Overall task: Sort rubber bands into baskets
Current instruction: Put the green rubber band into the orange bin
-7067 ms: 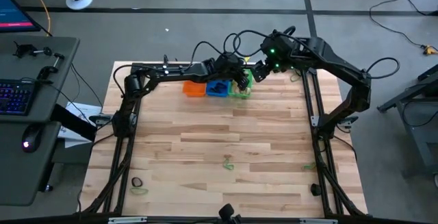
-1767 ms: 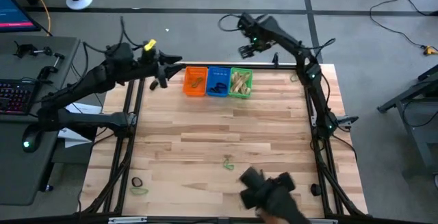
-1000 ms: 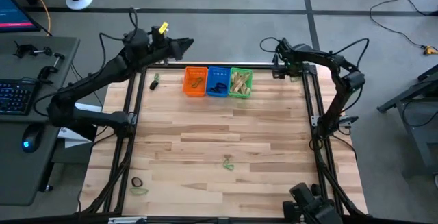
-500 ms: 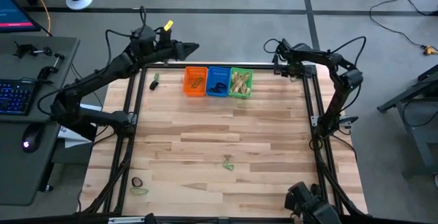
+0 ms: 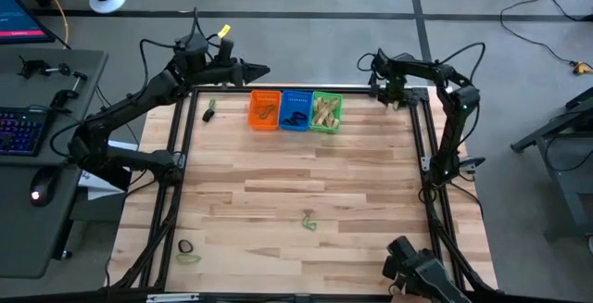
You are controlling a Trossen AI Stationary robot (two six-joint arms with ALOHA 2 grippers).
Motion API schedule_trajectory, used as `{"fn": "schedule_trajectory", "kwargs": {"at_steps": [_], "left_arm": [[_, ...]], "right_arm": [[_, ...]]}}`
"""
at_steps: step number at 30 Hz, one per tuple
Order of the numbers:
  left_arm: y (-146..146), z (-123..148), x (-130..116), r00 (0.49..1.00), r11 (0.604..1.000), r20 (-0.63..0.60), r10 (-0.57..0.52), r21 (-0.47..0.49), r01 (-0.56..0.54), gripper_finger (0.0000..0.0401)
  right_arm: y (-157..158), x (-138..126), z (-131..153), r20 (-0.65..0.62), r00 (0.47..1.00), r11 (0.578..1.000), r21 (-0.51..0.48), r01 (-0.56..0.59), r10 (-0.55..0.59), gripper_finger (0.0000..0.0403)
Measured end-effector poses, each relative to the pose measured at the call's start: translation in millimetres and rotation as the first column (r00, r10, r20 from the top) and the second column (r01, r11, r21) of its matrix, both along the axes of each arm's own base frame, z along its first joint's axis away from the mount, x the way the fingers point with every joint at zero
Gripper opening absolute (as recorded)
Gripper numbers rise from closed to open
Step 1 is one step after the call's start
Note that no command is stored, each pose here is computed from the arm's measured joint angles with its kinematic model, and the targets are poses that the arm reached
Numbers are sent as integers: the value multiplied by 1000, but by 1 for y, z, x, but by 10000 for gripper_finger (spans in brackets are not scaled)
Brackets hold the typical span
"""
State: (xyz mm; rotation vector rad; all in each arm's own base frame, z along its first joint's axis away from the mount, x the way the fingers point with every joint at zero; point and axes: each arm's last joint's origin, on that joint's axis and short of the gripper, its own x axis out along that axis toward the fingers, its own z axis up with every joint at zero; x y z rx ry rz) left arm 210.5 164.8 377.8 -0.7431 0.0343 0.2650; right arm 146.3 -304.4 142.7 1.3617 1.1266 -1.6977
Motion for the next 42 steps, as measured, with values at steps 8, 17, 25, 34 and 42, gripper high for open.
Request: {"fn": "schedule_trajectory", "kwargs": {"at_steps": [8,17,25,34,42], "left_arm": [[-1,-2,0,1000,1000,-13,-20,-17,20,214],[-1,-2,0,1000,999,-11,-19,-27,18,214],[-1,-2,0,1000,999,-11,-18,-30,17,214],[-1,-2,0,1000,999,-7,-15,-45,15,214],[-1,-1,0,1000,999,-3,-15,-40,14,214]], "right_arm": [[-12,6,-15,-49,997,987,152,-44,52,180],[-22,4,-18,129,969,948,217,-235,211,180],[-25,-4,-20,369,907,917,254,-307,202,180],[-21,4,-20,377,879,886,240,-397,292,180],[-10,22,-8,412,792,779,252,-574,450,180]]}}
